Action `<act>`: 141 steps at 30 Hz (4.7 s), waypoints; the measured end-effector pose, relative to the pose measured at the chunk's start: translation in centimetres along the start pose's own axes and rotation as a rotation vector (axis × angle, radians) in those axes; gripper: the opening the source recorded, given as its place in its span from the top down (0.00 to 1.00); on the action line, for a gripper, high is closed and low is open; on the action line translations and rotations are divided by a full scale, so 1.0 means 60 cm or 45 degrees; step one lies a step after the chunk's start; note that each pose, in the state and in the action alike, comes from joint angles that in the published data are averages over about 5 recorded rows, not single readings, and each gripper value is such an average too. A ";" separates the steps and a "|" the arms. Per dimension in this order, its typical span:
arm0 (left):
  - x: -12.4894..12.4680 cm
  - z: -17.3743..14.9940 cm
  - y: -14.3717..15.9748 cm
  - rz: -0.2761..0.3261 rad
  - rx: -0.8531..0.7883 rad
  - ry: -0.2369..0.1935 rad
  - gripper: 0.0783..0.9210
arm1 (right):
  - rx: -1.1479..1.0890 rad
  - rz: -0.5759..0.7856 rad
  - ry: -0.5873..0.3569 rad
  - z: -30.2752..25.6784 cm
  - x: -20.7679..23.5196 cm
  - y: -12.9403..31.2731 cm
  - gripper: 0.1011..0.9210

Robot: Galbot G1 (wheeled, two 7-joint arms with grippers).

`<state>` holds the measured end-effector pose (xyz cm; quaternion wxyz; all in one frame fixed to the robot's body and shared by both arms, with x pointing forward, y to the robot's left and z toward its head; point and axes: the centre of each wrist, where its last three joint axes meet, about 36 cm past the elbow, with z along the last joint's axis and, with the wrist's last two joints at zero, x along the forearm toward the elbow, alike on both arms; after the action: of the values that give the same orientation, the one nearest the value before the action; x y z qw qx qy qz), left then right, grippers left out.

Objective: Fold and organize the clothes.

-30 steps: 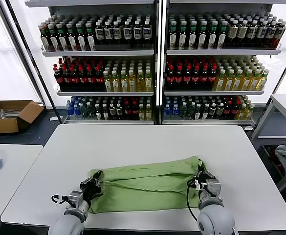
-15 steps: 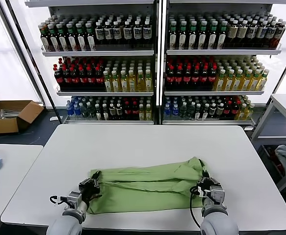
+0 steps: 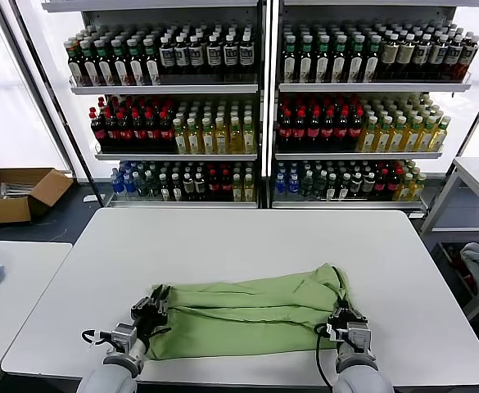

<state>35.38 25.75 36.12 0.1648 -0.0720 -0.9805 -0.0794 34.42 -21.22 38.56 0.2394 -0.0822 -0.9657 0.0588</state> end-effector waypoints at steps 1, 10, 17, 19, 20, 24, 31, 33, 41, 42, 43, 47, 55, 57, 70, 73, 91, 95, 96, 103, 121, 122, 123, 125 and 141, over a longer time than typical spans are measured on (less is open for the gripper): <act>0.002 -0.002 -0.002 0.000 -0.003 -0.007 0.75 | -0.003 -0.002 -0.004 -0.001 0.002 -0.001 0.80; 0.024 -0.029 -0.012 -0.032 -0.034 -0.080 0.42 | -0.065 -0.016 -0.167 -0.051 0.038 -0.024 0.49; 0.044 -0.037 -0.016 -0.088 -0.014 -0.074 0.18 | -0.089 -0.028 -0.276 -0.083 0.067 -0.031 0.25; 0.048 -0.034 -0.019 -0.102 0.006 -0.054 0.14 | -0.093 -0.030 -0.290 -0.086 0.072 -0.032 0.18; 0.050 -0.032 -0.020 -0.107 0.018 -0.043 0.13 | -0.094 -0.032 -0.296 -0.086 0.073 -0.032 0.16; 0.055 -0.024 -0.028 -0.118 0.072 0.002 0.12 | -0.095 -0.038 -0.316 -0.089 0.080 -0.034 0.12; 0.053 -0.011 -0.037 -0.123 0.162 0.066 0.12 | -0.096 -0.047 -0.337 -0.093 0.087 -0.037 0.12; 0.053 -0.007 -0.038 -0.122 0.183 0.082 0.12 | -0.097 -0.048 -0.340 -0.093 0.088 -0.037 0.12; 0.053 0.010 -0.041 -0.111 0.248 0.135 0.28 | -0.102 -0.053 -0.357 -0.099 0.093 -0.037 0.12; 0.053 0.012 -0.041 -0.109 0.253 0.140 0.31 | -0.102 -0.053 -0.359 -0.100 0.093 -0.037 0.12; 0.052 0.013 -0.040 -0.106 0.258 0.144 0.34 | -0.103 -0.053 -0.360 -0.101 0.094 -0.037 0.12; 0.050 0.018 -0.039 -0.099 0.279 0.154 0.48 | -0.103 -0.052 -0.365 -0.102 0.094 -0.037 0.12; 0.048 0.025 -0.036 -0.095 0.307 0.160 0.75 | -0.104 -0.050 -0.381 -0.110 0.094 -0.037 0.12; 0.047 0.027 -0.034 -0.100 0.308 0.158 0.82 | -0.104 -0.049 -0.385 -0.112 0.093 -0.037 0.12; 0.032 0.007 0.086 -0.301 0.190 0.064 0.98 | -0.102 -0.057 -0.403 -0.123 0.090 -0.033 0.12; 0.034 -0.008 0.161 -0.394 0.109 0.029 0.98 | -0.107 -0.061 -0.402 -0.124 0.089 -0.029 0.12; 0.073 -0.089 0.339 -0.557 -0.156 -0.038 0.98 | -0.102 -0.035 -0.404 -0.126 0.100 -0.033 0.12; 0.059 -0.091 0.269 -0.453 -0.126 -0.047 0.98 | -0.104 -0.024 -0.407 -0.125 0.105 -0.036 0.12; 0.055 -0.090 0.250 -0.425 -0.118 -0.047 0.98 | -0.105 -0.020 -0.408 -0.124 0.107 -0.037 0.12; 0.021 -0.079 0.114 -0.234 -0.067 -0.020 0.98 | -0.110 0.005 -0.405 -0.117 0.115 -0.044 0.12; -0.019 -0.079 -0.046 0.025 -0.032 -0.012 0.98 | -0.101 0.015 -0.358 -0.088 0.122 -0.040 0.12; -0.023 -0.077 -0.048 0.028 -0.031 -0.010 0.98 | -0.100 0.014 -0.356 -0.088 0.123 -0.040 0.12; -0.028 -0.076 -0.051 0.030 -0.030 -0.008 0.98 | -0.099 0.014 -0.355 -0.087 0.123 -0.040 0.12; -0.037 -0.074 -0.055 0.035 -0.026 -0.004 0.98 | -0.098 0.013 -0.352 -0.086 0.123 -0.039 0.12; -0.068 -0.047 -0.124 0.167 0.195 0.005 0.62 | -0.101 -0.008 -0.347 -0.084 0.113 -0.022 0.12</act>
<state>38.83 17.52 36.41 0.1767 -0.1229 -0.9765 0.0065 30.70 -20.87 46.27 0.1029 -0.0797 -0.9910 0.0303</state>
